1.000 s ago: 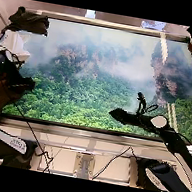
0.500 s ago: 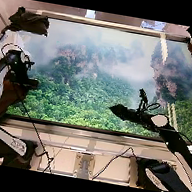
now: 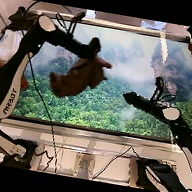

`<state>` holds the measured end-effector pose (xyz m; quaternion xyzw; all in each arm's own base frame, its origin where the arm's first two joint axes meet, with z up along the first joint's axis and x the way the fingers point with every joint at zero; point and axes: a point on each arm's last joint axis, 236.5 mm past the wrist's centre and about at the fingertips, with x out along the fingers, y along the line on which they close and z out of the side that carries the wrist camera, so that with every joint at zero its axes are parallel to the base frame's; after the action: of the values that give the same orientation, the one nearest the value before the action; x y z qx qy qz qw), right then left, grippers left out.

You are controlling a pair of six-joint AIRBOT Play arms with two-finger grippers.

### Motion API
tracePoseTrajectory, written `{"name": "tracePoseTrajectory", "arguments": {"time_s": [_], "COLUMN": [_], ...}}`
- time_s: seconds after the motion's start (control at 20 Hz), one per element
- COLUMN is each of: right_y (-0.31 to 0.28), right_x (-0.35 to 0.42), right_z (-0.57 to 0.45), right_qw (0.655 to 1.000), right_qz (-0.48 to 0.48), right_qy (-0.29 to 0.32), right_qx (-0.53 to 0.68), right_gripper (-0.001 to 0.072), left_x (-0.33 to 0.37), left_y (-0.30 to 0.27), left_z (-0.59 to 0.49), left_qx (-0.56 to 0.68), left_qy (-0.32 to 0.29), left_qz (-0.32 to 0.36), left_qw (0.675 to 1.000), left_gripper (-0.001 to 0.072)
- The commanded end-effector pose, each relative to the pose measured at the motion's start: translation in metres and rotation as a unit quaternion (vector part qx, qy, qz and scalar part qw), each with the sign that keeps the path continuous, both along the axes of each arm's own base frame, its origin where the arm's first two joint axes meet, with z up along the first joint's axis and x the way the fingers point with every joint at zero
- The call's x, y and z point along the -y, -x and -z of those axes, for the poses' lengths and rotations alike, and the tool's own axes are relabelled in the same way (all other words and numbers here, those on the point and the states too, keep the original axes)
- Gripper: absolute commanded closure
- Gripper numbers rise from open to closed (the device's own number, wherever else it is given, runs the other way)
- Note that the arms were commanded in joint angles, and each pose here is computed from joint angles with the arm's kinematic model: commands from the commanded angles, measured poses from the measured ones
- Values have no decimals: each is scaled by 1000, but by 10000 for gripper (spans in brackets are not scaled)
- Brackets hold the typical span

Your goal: Fold the shirts.

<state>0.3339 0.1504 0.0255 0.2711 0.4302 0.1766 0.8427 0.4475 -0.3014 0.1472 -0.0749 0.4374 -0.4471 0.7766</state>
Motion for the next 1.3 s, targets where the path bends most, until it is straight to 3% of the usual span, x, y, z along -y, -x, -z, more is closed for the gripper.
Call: {"name": "tracePoseTrajectory", "arguments": {"time_s": [0.0,0.05,0.1,0.2,0.25,0.35,0.5,0.6,0.85,1.05,1.25], "right_y": [11,15,16,8,3,-6,-15,-12,-5,-6,-11], "right_x": [30,34,39,55,63,79,98,95,80,81,87], "right_z": [11,14,15,13,11,9,6,10,11,11,10], "right_qw": [999,998,998,998,998,998,997,997,999,999,999], "right_qz": [-19,-33,-38,-20,-8,19,55,48,22,26,36], "right_qy": [34,41,47,56,57,60,60,55,30,31,38], "right_qx": [-28,-31,-29,-15,-8,3,14,2,-11,-9,-1], "right_gripper": [347,346,346,328,326,241,240,240,241,242,246], "left_x": [77,84,86,74,59,2,-110,-147,-183,-145,-66], "left_y": [40,47,52,51,37,-6,-55,-62,-52,-64,-64], "left_z": [-41,-38,-36,-25,-14,15,47,74,175,211,171], "left_qx": [41,29,16,11,13,30,44,5,-167,-213,-234], "left_qy": [41,42,40,12,-20,-124,-289,-322,-314,-214,-36], "left_qz": [60,63,66,66,39,-59,-207,-228,-227,-214,-146], "left_qw": [997,997,997,998,999,990,933,919,907,929,961], "left_gripper": [469,91,13,10,10,10,12,14,15,18,18]}}
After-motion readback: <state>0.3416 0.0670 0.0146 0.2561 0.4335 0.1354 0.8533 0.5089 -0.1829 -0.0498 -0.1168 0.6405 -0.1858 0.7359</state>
